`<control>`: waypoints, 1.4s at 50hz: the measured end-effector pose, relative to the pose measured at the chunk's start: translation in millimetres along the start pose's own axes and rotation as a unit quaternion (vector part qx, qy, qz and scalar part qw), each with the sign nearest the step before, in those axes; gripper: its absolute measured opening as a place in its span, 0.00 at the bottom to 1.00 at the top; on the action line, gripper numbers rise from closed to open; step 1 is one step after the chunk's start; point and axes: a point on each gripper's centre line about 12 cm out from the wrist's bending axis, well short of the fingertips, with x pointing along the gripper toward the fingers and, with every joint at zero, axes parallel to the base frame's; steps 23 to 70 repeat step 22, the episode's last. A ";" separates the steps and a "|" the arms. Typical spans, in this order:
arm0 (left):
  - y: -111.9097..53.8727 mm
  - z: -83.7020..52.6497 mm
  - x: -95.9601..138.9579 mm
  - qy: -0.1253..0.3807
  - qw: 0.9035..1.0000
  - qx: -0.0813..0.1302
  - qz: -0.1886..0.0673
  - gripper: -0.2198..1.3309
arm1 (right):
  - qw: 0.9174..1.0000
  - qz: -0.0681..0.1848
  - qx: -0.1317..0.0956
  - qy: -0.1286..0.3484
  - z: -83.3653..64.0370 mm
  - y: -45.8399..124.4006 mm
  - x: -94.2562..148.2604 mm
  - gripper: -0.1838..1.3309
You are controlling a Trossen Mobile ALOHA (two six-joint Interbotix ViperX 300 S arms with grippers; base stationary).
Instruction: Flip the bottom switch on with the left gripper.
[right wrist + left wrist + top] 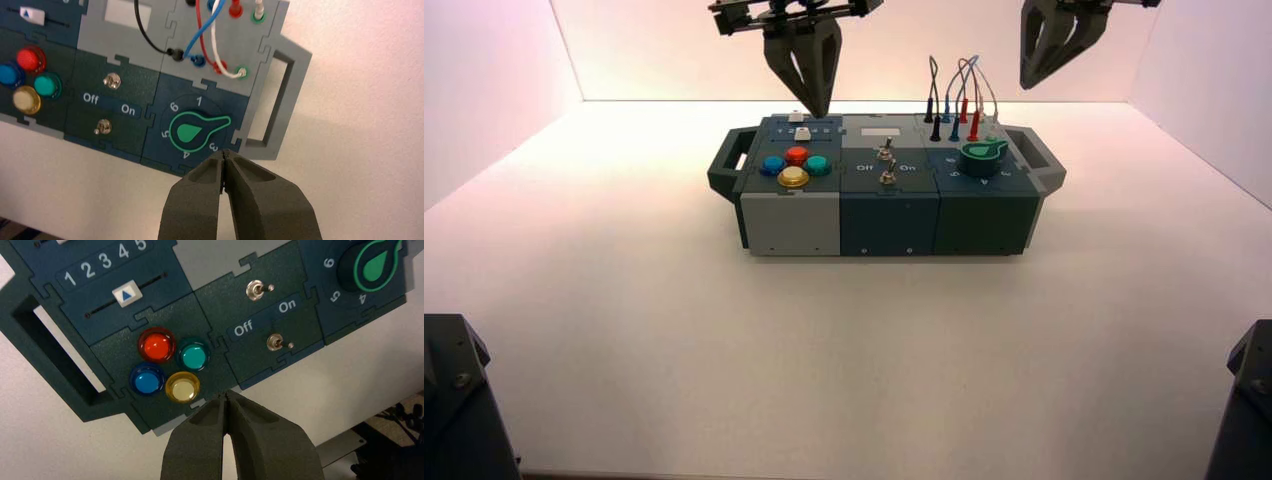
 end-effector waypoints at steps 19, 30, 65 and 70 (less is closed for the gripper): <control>-0.6 -0.3 -3.3 -0.011 1.000 -0.001 -0.003 0.03 | 1.000 0.014 -0.027 -0.004 -5.7 20.8 -4.9 0.03; -1.3 1.1 -6.2 -0.020 1.000 -0.001 -0.004 0.03 | 0.999 0.015 -0.031 -0.005 -6.4 23.6 -5.4 0.03; -1.3 1.1 -6.2 -0.020 1.000 -0.001 -0.004 0.03 | 0.999 0.015 -0.031 -0.005 -6.4 23.6 -5.4 0.03; -1.3 1.1 -6.2 -0.020 1.000 -0.001 -0.004 0.03 | 0.999 0.015 -0.031 -0.005 -6.4 23.6 -5.4 0.03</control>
